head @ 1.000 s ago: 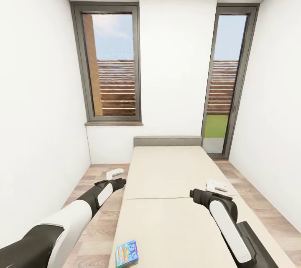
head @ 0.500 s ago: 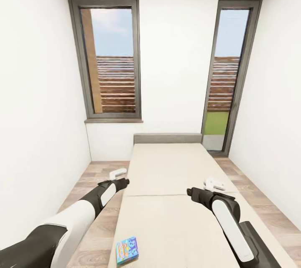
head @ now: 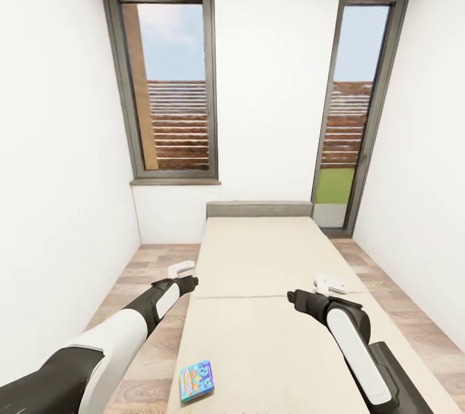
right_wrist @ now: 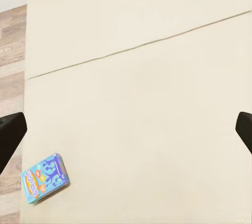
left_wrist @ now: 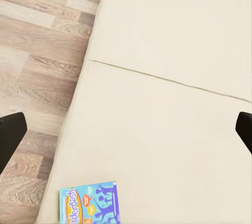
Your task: Put all the toys in the child's room - the three board games (two on the bed and one on the table), the two jigsaw puzzles on the table, and the tennis ball on the table - inside the toy box on the table in the child's room.
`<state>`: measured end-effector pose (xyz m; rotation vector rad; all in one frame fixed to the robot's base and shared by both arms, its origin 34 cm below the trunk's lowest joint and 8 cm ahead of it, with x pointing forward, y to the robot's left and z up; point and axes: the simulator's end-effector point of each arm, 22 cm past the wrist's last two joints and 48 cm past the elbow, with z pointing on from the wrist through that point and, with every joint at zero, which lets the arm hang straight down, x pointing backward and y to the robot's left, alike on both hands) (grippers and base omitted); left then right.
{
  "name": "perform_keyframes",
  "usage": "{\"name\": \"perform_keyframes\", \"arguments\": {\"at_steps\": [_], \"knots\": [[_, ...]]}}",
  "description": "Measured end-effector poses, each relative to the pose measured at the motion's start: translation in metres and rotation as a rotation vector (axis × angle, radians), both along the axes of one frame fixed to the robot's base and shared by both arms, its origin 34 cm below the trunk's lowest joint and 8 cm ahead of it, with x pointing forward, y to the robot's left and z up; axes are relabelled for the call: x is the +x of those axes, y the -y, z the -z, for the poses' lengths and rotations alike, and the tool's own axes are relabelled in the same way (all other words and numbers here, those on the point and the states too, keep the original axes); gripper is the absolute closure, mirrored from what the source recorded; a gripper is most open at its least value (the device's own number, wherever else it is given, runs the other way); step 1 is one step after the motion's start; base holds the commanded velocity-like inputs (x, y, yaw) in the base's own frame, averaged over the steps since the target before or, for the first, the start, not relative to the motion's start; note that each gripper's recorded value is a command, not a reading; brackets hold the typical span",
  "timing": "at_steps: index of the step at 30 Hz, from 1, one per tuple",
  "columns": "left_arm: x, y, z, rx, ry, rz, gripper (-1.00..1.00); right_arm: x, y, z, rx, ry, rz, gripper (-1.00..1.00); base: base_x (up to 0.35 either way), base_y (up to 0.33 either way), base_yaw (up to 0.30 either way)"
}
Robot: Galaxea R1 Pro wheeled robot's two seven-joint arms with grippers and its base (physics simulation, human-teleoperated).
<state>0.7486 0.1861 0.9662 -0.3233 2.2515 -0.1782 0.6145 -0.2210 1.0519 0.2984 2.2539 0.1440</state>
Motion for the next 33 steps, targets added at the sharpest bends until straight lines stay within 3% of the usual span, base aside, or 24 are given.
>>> {"name": "perform_keyframes", "arguments": {"at_steps": [19, 21, 24, 26, 29, 33], "knots": [[-0.002, -0.002, 0.021, 0.006, -0.034, -0.005, -1.0, 0.001, -0.001, 0.017, 0.007, -0.032, -0.009, -1.0, 0.0, 0.0, 0.0], [-0.002, -0.002, 0.022, 0.005, -0.037, -0.005, -1.0, 0.002, -0.007, 0.016, 0.034, -0.024, -0.035, -1.0, 0.0, 0.0, 0.0], [-0.002, -0.002, 0.026, 0.006, -0.041, -0.005, -1.0, 0.008, -0.02, 0.008, 0.135, 0.016, -0.099, -1.0, 0.0, 0.0, 0.0], [-0.003, -0.001, 0.028, 0.005, -0.044, -0.004, -1.0, 0.015, -0.028, -0.008, 0.248, 0.073, -0.153, -1.0, 0.0, 0.0, 0.0], [-0.003, 0.0, 0.031, 0.004, -0.048, -0.003, -1.0, 0.021, -0.033, -0.03, 0.37, 0.146, -0.222, -1.0, 0.0, 0.0, 0.0], [-0.003, 0.0, 0.035, 0.005, -0.054, -0.004, -1.0, 0.022, -0.033, -0.042, 0.432, 0.186, -0.265, -1.0, 0.0, 0.0, 0.0]]}}
